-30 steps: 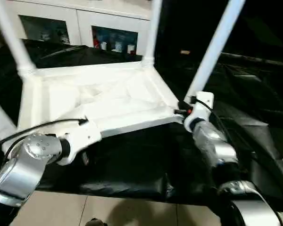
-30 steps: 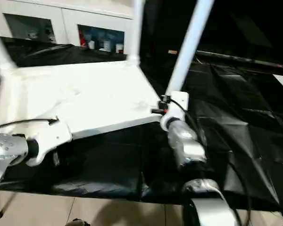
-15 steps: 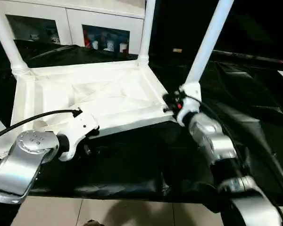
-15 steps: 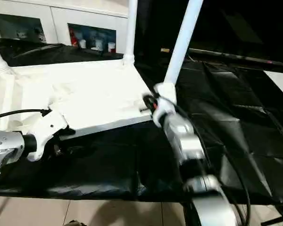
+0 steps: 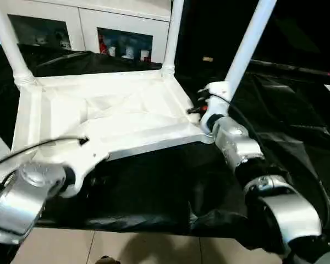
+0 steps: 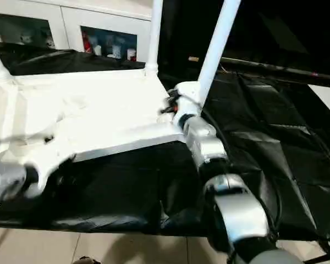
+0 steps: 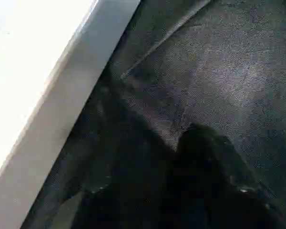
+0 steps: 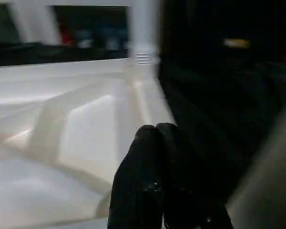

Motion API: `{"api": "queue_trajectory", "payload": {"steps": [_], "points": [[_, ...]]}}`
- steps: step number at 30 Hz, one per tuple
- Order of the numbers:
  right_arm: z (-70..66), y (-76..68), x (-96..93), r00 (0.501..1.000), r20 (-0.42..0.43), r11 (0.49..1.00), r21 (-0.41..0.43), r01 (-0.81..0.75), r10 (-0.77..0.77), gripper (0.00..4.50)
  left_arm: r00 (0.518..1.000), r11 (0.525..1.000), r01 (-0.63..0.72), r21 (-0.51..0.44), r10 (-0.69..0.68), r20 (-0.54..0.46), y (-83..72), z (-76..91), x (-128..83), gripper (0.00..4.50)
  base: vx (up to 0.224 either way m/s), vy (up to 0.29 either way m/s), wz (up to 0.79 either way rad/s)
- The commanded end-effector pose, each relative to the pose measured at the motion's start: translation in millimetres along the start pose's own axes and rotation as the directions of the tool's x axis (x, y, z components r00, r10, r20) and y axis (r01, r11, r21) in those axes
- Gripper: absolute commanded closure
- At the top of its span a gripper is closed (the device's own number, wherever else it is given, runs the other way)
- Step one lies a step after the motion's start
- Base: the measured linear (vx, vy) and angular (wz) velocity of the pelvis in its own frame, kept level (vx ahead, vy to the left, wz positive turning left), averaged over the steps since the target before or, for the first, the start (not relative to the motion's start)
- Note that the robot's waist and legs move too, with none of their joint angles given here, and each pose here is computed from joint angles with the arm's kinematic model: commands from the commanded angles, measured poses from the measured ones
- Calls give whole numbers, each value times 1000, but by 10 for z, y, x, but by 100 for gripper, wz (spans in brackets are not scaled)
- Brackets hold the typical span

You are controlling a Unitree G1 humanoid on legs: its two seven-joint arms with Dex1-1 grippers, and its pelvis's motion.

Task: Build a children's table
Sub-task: Rotate leg to tighten

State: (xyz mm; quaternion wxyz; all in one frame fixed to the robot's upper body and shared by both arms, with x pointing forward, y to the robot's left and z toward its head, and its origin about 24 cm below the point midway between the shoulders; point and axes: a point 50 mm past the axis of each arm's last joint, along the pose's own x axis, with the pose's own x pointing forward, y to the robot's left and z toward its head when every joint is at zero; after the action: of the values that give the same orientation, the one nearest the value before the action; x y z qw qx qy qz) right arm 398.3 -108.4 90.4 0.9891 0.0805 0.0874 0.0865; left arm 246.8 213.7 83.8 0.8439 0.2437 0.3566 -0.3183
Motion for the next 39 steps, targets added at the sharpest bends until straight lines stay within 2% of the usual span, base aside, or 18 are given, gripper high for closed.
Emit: {"api": "queue_trajectory", "payload": {"steps": [1,4,7,11,13,14,16,20,23,24,26,27,30,32,34,37,38,39], "points": [[57,-74,15,995,22,994,59,97,-99,450,1000,1000,-15,-10,15,-27,-52,-44,21,257,0,0,0],[60,-93,22,987,16,983,97,159,-161,450,997,998,-62,-22,61,-45,-24,-103,46,289,0,0,0],[69,-123,24,978,10,970,131,205,-208,450,993,994,-109,-28,107,-55,18,-134,55,301,0,0,0],[98,-254,6,947,8,931,184,314,-321,450,972,972,-230,-43,227,-62,141,-162,54,335,0,0,0],[111,-305,-4,937,14,921,188,341,-350,450,966,966,-253,-43,251,-63,159,-169,52,338,0,0,0],[122,-351,-14,928,20,912,195,360,-371,450,961,961,-272,-44,270,-58,176,-174,51,365,0,0,0],[138,-416,-29,917,29,901,201,384,-398,450,956,955,-293,-45,290,-47,193,-165,45,374,0,0,0],[169,-579,-71,905,56,898,166,407,-421,450,968,968,-250,-36,251,18,152,-89,11,411,0,0,0],[171,-597,-76,906,58,899,162,406,-420,450,971,970,-238,-38,239,28,139,-77,3,428,0,0,0],[180,-630,-85,909,68,906,138,400,-412,450,976,978,-200,-52,204,82,117,-36,-30,428,0,0,0],[196,-633,-84,941,92,944,82,320,-326,450,968,993,-101,-62,112,226,81,17,-159,438,0,0,0],[198,-618,-80,949,98,953,65,295,-300,450,965,995,-81,-53,92,245,69,17,-182,438,0,0,0],[148,-455,-68,994,104,999,-18,45,-43,450,959,998,16,-68,4,284,23,-68,-370,438,0,0,0],[101,-392,-75,994,85,998,-39,-59,62,450,958,997,25,-79,-1,288,38,-111,-457,438,0,0,0],[35,-320,-97,983,59,983,-72,-171,175,450,959,997,-21,-80,43,278,114,-187,-552,438,0,0,0],[-18,-280,-122,969,40,966,-97,-238,242,450,962,995,-60,-79,79,261,177,-265,-627,438,0,0,0],[-119,-232,-182,940,5,932,-135,-336,340,450,965,992,-102,-79,118,234,266,-398,-776,438,0,0,0],[-165,-223,-215,929,-11,918,-153,-367,370,450,966,990,-106,-92,125,228,296,-448,-845,438,0,0,0]]}}
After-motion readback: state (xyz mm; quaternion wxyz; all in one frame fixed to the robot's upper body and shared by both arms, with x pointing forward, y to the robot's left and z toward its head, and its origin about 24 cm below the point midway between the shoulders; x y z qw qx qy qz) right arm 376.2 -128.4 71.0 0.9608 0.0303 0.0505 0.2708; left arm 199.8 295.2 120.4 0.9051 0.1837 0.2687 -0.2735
